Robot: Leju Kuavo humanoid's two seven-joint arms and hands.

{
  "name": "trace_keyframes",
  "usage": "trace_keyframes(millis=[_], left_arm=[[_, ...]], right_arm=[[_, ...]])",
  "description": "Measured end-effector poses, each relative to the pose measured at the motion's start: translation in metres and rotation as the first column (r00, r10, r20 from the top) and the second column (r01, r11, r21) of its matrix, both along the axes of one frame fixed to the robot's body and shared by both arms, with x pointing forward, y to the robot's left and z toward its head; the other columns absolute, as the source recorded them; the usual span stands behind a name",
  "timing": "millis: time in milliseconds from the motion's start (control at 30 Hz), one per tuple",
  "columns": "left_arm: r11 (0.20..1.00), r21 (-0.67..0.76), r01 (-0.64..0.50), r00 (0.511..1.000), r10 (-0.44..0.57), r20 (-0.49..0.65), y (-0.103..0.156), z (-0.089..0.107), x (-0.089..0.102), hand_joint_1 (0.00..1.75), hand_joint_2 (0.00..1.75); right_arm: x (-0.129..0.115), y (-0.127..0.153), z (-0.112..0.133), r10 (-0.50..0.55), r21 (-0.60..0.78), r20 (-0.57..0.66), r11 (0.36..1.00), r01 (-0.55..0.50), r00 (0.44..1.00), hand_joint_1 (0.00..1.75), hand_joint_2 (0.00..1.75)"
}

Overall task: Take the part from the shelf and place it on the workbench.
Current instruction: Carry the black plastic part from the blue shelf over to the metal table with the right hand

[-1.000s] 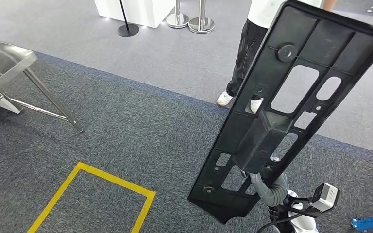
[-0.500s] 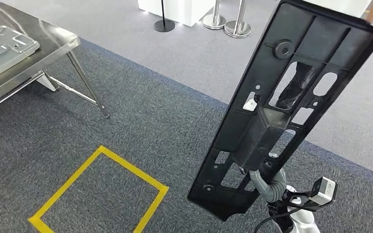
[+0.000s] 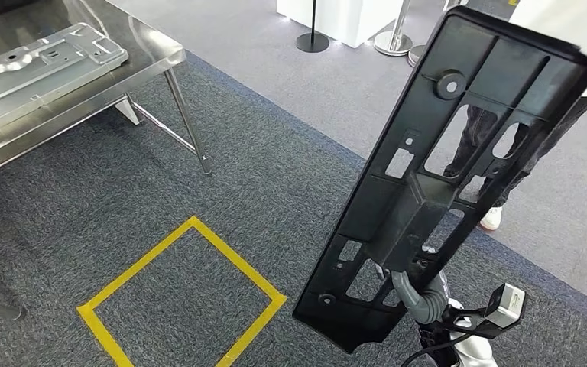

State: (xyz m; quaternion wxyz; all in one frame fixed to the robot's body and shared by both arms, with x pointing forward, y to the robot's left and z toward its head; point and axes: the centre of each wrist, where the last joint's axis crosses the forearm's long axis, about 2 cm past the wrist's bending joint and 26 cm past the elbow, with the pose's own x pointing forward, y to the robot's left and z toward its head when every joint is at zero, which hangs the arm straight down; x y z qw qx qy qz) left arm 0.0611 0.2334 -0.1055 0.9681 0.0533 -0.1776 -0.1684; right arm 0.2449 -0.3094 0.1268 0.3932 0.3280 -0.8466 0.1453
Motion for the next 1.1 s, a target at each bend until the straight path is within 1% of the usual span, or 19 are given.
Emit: trace_keyframes(millis=[267, 433, 600, 800, 1100], left_arm=[[1.000, 0.010, -0.011, 1.000, 0.011, 0.018, 0.004, 0.000, 0.003, 0.00, 1.75], [0.995, 0.012, -0.101, 0.995, 0.100, 0.015, 0.007, -0.001, -0.001, 0.00, 1.75], [0.986, 0.027, -0.166, 0.985, 0.167, -0.037, 0.009, -0.002, -0.006, 0.00, 1.75], [0.983, 0.043, -0.180, 0.981, 0.183, -0.062, 0.011, -0.002, -0.006, 0.00, 1.75], [0.980, 0.047, -0.194, 0.978, 0.197, -0.070, 0.012, -0.002, -0.009, 0.00, 1.75]], right_arm=[[-0.005, -0.001, -0.002, 0.004, 0.002, -0.007, 1.000, -0.004, 1.000, 1.75, 1.75], [-0.006, 0.000, -0.003, 0.013, 0.010, -0.012, 1.000, -0.013, 1.000, 1.75, 1.75], [-0.004, 0.000, -0.003, 0.023, 0.014, -0.012, 1.000, -0.023, 1.000, 1.75, 1.75], [-0.002, 0.000, -0.004, 0.017, 0.016, -0.018, 1.000, -0.017, 1.000, 1.75, 1.75], [0.000, 0.001, -0.003, 0.016, 0.019, -0.014, 1.000, -0.016, 1.000, 1.75, 1.75]])
